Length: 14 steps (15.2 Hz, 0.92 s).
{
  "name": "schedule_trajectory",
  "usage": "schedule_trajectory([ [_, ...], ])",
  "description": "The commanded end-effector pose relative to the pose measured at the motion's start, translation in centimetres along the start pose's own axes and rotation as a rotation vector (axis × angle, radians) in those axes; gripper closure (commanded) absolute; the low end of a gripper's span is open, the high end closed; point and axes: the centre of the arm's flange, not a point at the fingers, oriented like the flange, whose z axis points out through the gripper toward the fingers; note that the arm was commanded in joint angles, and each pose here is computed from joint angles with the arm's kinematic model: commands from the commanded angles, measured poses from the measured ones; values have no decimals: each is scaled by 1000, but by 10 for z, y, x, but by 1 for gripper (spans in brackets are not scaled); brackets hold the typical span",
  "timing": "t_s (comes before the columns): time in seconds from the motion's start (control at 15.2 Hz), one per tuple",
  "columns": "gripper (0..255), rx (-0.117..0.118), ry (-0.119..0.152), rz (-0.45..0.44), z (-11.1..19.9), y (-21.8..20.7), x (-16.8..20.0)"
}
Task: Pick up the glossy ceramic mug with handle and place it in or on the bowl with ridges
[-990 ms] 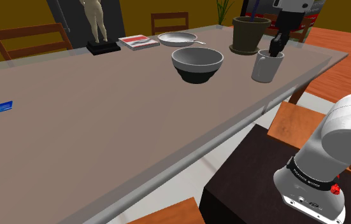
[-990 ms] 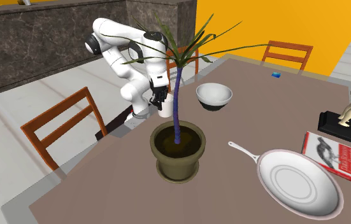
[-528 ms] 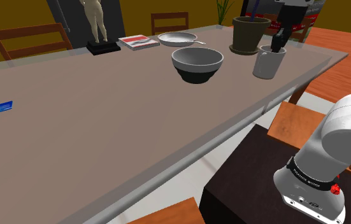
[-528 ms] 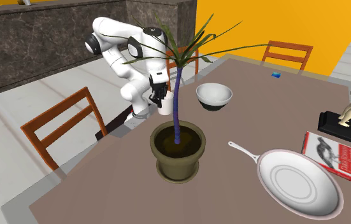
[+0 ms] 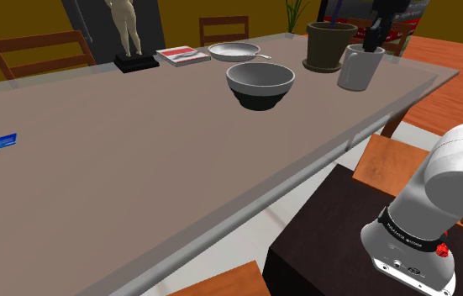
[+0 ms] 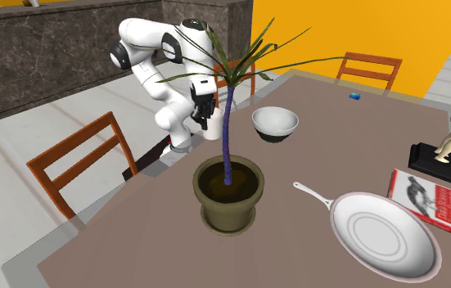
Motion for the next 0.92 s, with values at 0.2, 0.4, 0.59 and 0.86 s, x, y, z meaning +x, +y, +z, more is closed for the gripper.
schedule_trajectory([
  [0.2,255,0,0,0,-27,-2,0],
  [0.4,255,0,0,0,-43,-3,0],
  [0.59,255,0,0,0,-58,-3,0],
  [0.86,255,0,0,0,-80,-4,0],
])
